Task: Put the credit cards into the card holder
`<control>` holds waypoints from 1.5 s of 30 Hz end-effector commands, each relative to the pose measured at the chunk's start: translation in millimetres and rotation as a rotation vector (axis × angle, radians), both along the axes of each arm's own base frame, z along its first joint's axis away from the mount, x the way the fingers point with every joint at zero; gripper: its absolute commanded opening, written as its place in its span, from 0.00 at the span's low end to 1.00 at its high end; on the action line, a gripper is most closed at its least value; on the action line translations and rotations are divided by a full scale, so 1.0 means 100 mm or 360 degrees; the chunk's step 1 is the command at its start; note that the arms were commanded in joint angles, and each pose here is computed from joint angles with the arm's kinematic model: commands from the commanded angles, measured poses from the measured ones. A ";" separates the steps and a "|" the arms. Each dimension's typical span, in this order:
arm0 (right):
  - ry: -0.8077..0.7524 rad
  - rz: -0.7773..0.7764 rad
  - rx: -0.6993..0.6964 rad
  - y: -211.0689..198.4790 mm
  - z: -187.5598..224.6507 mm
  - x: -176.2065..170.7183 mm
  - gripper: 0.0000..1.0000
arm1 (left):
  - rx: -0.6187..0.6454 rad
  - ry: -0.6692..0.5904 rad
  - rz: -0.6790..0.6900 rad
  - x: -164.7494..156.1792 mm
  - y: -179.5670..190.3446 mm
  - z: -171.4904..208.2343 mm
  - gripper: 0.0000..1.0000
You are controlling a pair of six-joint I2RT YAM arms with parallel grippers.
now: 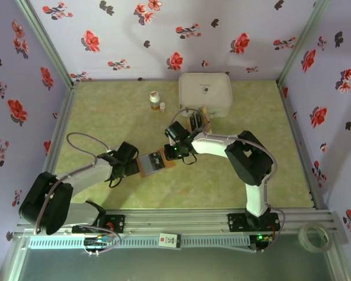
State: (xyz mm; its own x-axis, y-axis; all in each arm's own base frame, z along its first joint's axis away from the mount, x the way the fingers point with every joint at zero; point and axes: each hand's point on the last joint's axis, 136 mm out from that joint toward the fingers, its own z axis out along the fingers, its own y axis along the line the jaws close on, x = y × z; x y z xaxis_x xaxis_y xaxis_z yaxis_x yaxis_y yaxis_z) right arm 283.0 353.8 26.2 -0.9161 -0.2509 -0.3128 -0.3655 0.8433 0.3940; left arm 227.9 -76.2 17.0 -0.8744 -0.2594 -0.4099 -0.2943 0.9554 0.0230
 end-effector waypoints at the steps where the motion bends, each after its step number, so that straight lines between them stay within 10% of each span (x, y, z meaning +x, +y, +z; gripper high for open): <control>1: 0.0015 0.0052 -0.0039 0.05 -0.05 -0.04 0.13 | 0.0034 0.0027 0.0011 0.00 0.03 -0.03 1.00; 45: 0.0082 0.0230 0.0173 0.74 0.18 -0.36 0.07 | 0.0031 0.0053 -0.0008 0.03 -0.02 -0.10 1.00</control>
